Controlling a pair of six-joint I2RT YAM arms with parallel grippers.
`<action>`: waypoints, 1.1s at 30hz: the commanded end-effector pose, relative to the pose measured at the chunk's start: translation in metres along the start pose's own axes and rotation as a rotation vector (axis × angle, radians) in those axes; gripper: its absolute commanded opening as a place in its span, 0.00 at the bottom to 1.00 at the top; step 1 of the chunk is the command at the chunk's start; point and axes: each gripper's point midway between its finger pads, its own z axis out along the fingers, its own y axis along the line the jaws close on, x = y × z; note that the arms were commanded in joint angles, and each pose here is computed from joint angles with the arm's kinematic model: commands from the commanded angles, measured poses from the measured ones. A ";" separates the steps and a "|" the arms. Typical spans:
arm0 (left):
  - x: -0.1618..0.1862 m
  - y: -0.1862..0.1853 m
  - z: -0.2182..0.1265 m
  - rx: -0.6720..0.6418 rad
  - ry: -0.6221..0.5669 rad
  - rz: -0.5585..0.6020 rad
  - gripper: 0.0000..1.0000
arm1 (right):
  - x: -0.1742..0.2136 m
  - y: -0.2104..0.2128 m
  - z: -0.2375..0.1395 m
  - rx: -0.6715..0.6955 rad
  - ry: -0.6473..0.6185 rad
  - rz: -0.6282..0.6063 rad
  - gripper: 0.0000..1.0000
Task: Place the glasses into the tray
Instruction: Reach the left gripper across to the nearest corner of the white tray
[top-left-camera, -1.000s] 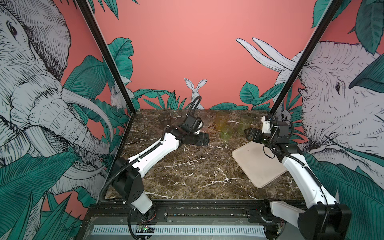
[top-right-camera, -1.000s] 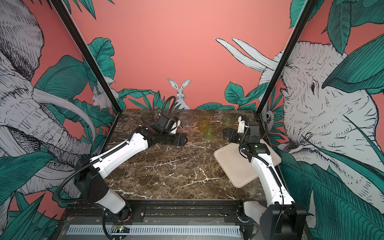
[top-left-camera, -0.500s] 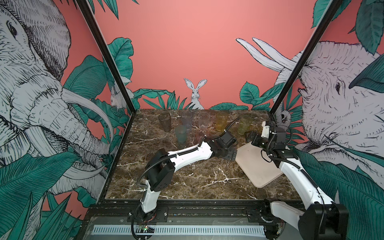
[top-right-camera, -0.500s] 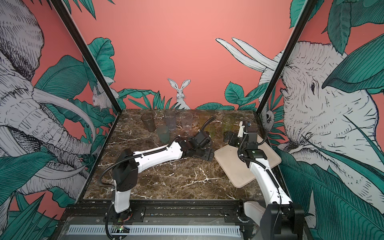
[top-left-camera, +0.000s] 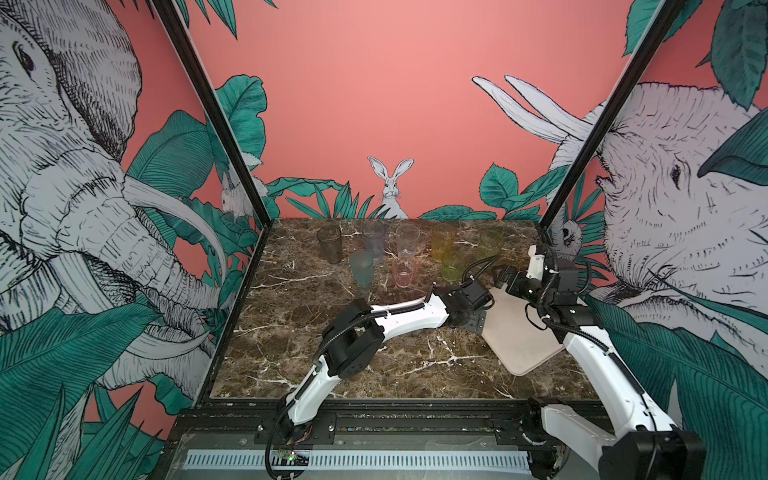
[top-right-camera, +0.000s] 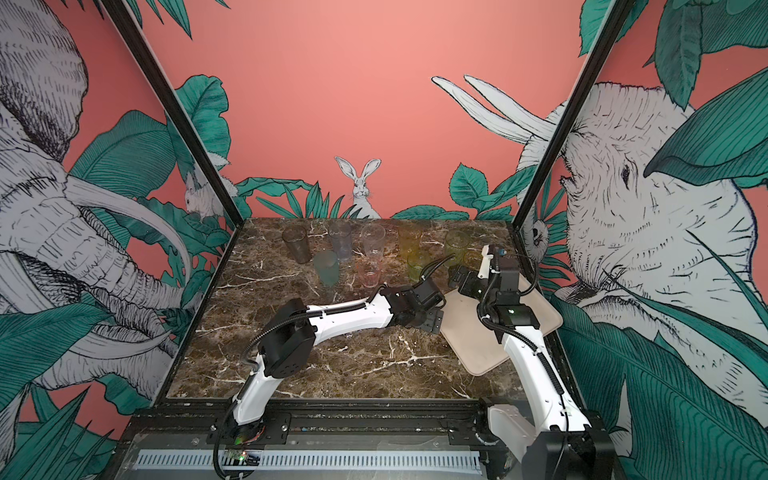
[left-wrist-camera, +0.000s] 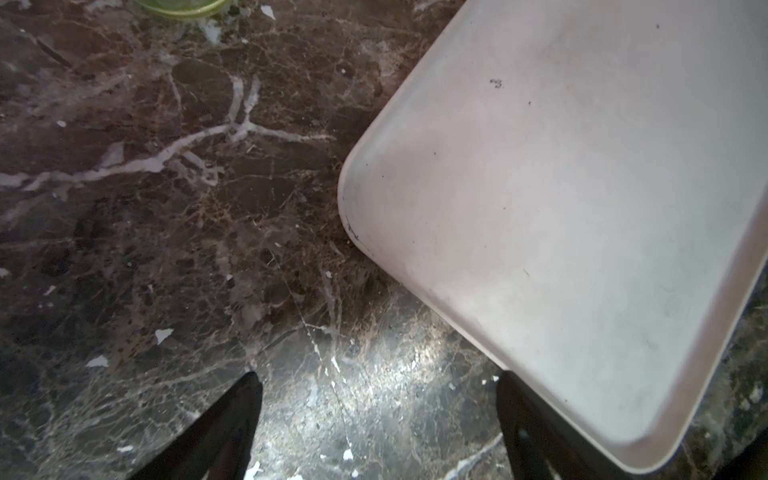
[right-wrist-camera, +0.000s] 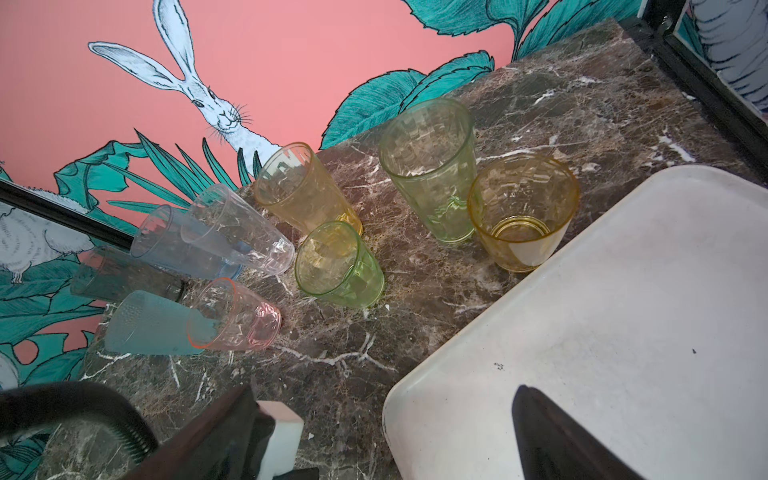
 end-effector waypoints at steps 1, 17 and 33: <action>-0.005 -0.013 -0.003 0.000 -0.026 -0.020 0.90 | -0.004 -0.002 -0.002 0.023 -0.007 0.007 0.99; 0.000 -0.023 0.021 -0.018 -0.011 0.000 0.86 | -0.009 -0.072 -0.019 0.424 -0.102 0.134 0.99; 0.012 -0.023 0.039 -0.031 0.036 0.005 0.66 | -0.009 -0.087 -0.025 0.505 -0.145 0.194 0.99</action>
